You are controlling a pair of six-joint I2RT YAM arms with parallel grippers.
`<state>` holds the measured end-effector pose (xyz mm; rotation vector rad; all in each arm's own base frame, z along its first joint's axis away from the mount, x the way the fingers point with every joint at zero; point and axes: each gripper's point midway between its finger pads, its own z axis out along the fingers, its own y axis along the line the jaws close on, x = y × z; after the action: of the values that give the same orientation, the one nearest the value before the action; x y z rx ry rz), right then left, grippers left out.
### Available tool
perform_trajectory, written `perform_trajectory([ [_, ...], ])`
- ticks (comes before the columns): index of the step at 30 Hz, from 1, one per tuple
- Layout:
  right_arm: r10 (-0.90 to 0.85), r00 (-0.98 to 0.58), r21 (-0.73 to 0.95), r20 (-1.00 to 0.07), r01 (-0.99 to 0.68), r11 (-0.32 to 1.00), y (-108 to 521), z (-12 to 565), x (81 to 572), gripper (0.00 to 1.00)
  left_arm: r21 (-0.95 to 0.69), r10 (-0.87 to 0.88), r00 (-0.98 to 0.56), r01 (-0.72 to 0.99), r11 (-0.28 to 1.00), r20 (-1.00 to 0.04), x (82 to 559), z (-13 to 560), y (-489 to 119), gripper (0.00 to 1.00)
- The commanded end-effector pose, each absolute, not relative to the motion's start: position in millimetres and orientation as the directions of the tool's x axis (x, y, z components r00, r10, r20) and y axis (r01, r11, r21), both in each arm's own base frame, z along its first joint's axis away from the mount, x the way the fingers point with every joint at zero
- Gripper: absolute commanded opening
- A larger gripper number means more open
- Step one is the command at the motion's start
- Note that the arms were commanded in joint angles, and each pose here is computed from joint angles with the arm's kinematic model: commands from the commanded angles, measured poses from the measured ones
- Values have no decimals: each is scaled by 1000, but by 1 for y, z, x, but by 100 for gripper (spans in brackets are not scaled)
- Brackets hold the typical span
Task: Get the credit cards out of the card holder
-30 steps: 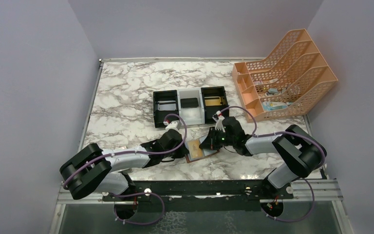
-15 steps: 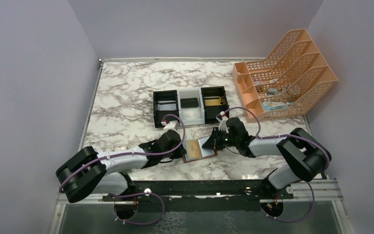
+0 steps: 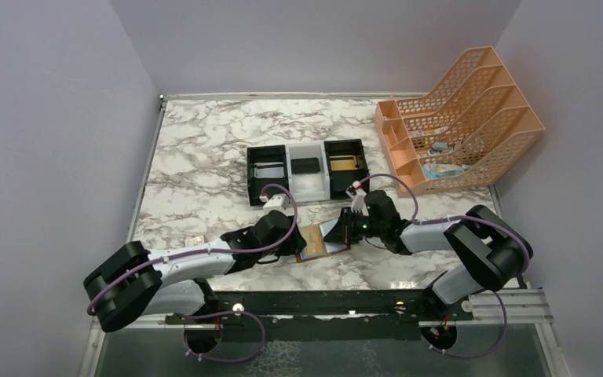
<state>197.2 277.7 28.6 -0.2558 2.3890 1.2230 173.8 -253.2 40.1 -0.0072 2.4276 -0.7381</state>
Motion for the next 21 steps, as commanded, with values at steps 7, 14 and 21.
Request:
perform_trajectory([
  [7, 49, -884, 732, -465, -353, 582, 278, 28, 199, 13, -536, -152, -818, 213, 817, -556, 181, 46, -282, 30],
  [14, 63, -895, 742, -441, -325, 587, 279, 23, 200, 19, -463, -124, -827, 177, 869, -549, 182, 27, -269, 17],
  [21, 85, -905, 759, -417, -296, 579, 280, 20, 200, 20, -436, -109, -830, 172, 883, -548, 182, 21, -265, 11],
])
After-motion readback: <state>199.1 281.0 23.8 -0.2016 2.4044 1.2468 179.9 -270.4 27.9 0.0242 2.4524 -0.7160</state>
